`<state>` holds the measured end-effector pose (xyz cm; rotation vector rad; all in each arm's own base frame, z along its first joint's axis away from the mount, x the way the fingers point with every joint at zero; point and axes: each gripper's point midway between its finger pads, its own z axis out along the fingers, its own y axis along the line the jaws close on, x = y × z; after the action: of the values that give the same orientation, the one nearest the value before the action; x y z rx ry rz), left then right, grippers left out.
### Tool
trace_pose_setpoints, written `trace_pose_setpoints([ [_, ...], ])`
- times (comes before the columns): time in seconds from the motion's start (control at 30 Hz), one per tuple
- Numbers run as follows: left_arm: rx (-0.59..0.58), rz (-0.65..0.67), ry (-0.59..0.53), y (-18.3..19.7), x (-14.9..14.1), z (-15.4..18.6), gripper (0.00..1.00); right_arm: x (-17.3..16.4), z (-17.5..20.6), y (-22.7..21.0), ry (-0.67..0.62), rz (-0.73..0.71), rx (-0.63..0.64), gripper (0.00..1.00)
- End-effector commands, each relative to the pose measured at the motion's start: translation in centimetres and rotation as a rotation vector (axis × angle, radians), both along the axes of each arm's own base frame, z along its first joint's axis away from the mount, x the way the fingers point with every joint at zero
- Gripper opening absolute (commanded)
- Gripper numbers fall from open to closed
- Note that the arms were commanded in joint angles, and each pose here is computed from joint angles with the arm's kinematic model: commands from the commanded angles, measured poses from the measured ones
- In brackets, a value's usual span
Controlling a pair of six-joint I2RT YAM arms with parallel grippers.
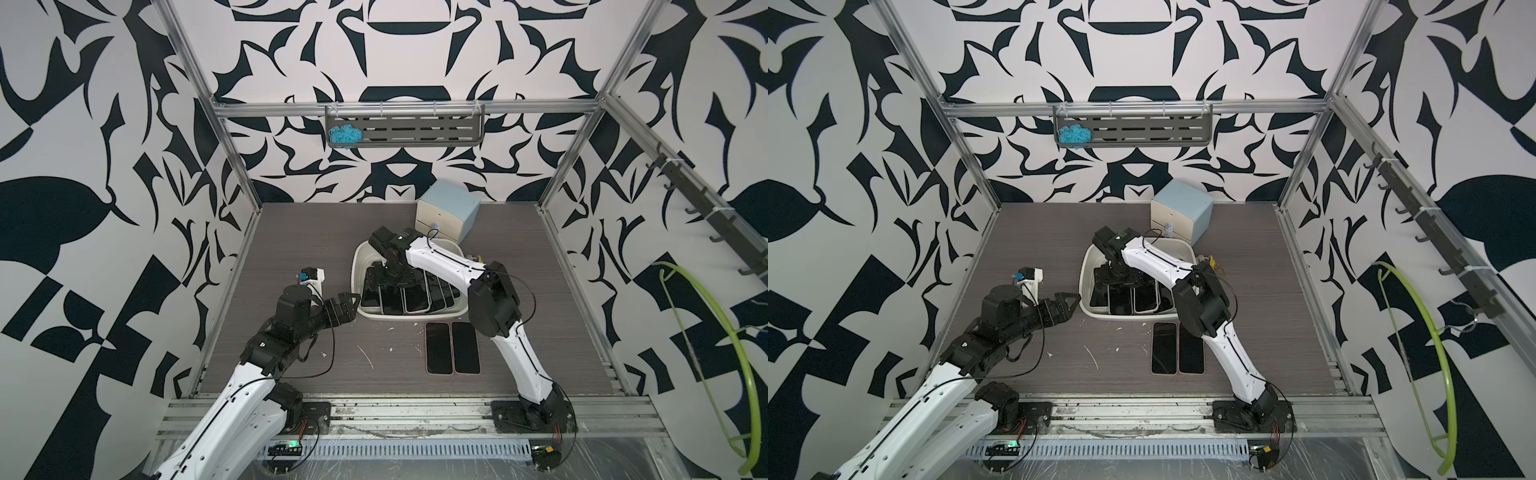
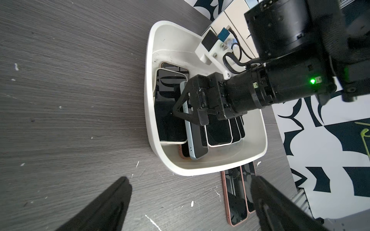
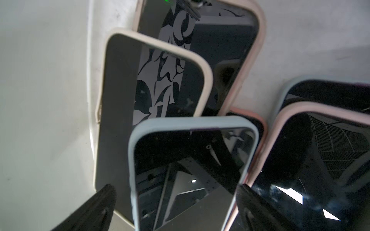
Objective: Take the phone out of the storage box
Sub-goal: Pick up the phone from the storage box.
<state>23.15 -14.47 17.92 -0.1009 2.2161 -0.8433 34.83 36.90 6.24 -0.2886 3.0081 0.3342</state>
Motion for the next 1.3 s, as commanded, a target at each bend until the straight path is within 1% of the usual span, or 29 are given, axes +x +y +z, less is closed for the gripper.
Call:
trace_pose_setpoints([
  [0.0,0.003,-0.007,-0.02,0.2,-0.5,0.8,1.0,0.9,1.1,-0.3,-0.038,-0.011,-0.004,0.99],
  [0.23,0.018,0.002,-0.012,0.6,-1.0,0.8,1.0,1.4,0.6,-0.4,-0.03,-0.003,-0.002,0.99],
  [0.47,0.028,0.013,-0.011,0.8,-0.8,1.0,1.0,1.7,-0.4,-1.0,-0.007,0.009,-0.016,0.99],
  [0.7,0.028,0.018,-0.003,0.7,-0.5,0.9,1.0,0.9,-2.1,0.3,0.07,0.07,0.048,0.98],
  [0.8,0.034,0.018,-0.005,0.8,-0.4,1.2,1.0,0.4,-1.8,1.2,0.064,0.097,0.09,0.97],
  [0.9,0.033,0.021,-0.007,0.8,-0.4,1.2,1.0,0.1,-2.0,1.2,0.053,0.097,0.093,0.96],
  [1.07,0.029,0.025,-0.005,0.9,-0.6,1.3,1.0,0.0,-3.1,1.3,0.057,0.097,0.097,0.9],
  [1.27,0.032,0.03,-0.006,1.2,-0.9,1.6,1.0,0.1,-3.8,1.8,0.053,0.111,0.107,0.91],
])
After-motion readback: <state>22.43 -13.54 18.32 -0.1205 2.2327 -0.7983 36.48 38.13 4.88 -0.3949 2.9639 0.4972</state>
